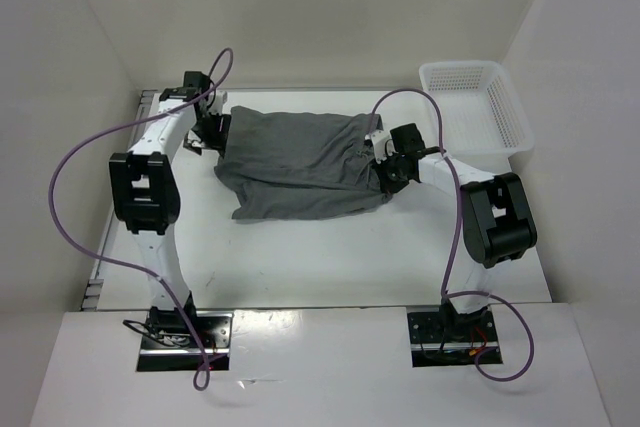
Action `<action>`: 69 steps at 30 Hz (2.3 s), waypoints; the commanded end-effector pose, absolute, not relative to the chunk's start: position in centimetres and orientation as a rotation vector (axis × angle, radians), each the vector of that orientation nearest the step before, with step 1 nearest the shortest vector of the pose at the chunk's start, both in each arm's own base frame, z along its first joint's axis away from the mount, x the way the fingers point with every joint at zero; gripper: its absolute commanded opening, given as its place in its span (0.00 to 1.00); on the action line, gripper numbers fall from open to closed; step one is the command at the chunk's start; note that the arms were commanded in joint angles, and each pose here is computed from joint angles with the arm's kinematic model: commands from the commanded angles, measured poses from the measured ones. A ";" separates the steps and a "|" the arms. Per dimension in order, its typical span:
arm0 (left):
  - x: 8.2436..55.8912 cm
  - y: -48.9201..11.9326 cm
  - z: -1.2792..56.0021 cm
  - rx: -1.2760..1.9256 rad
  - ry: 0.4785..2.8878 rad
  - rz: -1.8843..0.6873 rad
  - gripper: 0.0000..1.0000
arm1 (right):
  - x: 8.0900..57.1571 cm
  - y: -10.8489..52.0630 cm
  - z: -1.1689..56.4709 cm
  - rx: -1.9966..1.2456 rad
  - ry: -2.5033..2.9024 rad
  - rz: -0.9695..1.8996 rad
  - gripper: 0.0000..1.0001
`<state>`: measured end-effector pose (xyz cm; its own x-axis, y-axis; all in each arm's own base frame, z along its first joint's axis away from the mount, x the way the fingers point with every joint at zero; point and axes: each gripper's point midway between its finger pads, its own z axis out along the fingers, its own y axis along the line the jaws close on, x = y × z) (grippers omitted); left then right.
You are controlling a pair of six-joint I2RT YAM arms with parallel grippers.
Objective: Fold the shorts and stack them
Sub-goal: Flatten the shorts out
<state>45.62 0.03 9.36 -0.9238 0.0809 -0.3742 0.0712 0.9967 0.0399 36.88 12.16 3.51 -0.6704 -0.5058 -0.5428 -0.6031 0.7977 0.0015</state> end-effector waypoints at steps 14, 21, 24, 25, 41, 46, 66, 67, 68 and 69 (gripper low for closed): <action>30.6 -7.5 4.3 0.286 3.070 -0.406 0.70 | 37.2 12.1 4.8 -0.852 2.401 0.226 0.00; 30.8 -8.5 2.2 0.281 3.093 -0.499 0.31 | 37.4 12.0 5.5 -0.846 2.384 0.211 0.00; 31.0 -9.6 2.5 0.282 3.062 -0.601 0.02 | 37.0 11.8 5.7 -0.877 2.386 0.204 0.00; 31.2 -9.7 3.2 0.287 3.039 -0.597 0.00 | 36.7 12.1 6.1 -0.887 2.378 0.206 0.00; 17.5 -1.9 11.0 0.343 3.247 0.024 0.00 | 22.0 13.1 7.3 -1.569 2.283 0.231 0.02; 15.6 -1.6 9.8 0.393 3.293 0.069 0.25 | 21.0 11.1 6.5 -1.654 2.287 0.144 0.47; 35.2 -0.8 8.8 0.197 2.918 0.108 0.47 | 40.3 10.0 14.9 -0.494 2.230 0.015 0.56; 36.9 -1.2 8.7 0.196 2.883 0.082 0.50 | 41.3 9.6 15.3 -0.424 2.229 0.026 0.56; 39.3 -1.7 10.2 0.191 2.805 0.055 0.53 | 43.2 9.0 15.9 -0.295 2.234 0.055 0.56; 40.8 -1.9 10.4 0.191 2.772 0.041 0.55 | 44.0 8.9 16.1 -0.241 2.237 0.079 0.56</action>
<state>34.61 -0.93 7.86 -0.9789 0.1419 -0.1470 0.1315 0.9882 0.0780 37.11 9.65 10.77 -0.6792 -0.4298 -0.5949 -0.4561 0.8822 -0.1167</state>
